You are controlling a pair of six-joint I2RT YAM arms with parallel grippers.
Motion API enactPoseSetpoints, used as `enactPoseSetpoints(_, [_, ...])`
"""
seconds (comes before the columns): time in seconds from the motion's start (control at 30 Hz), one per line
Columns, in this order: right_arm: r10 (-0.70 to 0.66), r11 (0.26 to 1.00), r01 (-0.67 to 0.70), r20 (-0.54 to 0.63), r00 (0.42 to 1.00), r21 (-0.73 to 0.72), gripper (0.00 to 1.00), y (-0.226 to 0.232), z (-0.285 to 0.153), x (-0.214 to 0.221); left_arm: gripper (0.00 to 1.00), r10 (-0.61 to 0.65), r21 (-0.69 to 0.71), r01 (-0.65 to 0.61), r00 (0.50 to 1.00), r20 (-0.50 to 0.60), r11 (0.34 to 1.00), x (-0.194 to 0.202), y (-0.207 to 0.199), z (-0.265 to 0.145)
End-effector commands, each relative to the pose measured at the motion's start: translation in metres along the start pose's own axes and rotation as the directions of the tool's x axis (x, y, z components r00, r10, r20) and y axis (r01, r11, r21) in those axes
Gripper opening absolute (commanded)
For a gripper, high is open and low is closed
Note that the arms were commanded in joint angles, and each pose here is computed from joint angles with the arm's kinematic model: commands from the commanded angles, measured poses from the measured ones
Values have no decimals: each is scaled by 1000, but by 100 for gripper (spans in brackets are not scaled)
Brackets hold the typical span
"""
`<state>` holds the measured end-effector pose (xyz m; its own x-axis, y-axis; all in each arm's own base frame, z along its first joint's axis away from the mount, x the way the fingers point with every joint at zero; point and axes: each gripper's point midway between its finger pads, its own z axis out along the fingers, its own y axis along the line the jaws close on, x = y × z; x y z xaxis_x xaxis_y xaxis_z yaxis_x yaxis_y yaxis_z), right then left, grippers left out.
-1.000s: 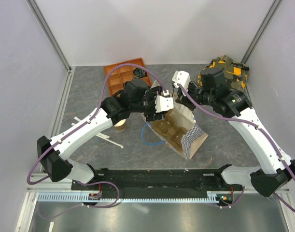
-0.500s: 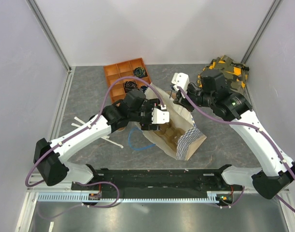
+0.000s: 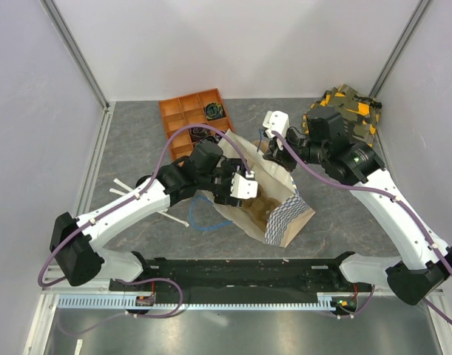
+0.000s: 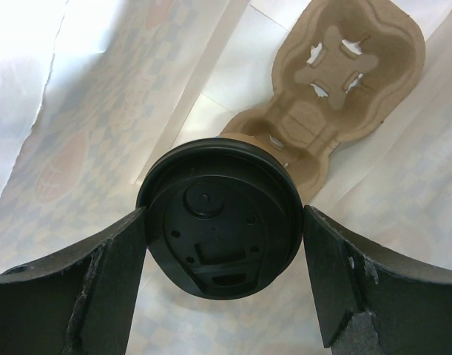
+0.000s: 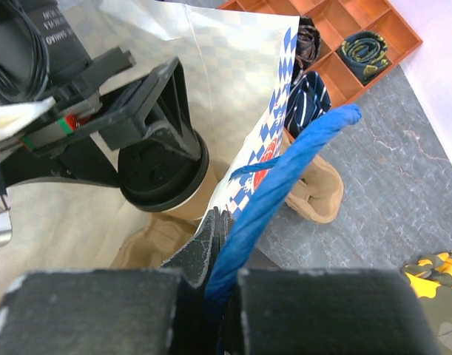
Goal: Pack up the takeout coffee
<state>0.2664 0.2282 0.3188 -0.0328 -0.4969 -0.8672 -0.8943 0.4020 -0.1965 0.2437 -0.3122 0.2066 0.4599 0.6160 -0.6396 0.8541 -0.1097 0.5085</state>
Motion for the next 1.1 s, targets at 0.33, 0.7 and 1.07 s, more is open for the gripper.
enactPoseSetpoints(0.33, [-106, 994, 105, 133, 986, 11, 0, 0, -9, -32, 36, 72, 79, -73, 997, 18, 994, -9, 2, 14])
enactPoseSetpoints(0.7, [-177, 983, 182, 141, 974, -20, 0, 6, -10, -31, 35, 60, 120, -59, 998, -6, 991, 3, -8, 22])
enactPoseSetpoints(1.07, [-217, 970, 230, 151, 964, -79, 0, 22, -14, -23, 33, 85, 84, -82, 996, -34, 993, 15, -5, 35])
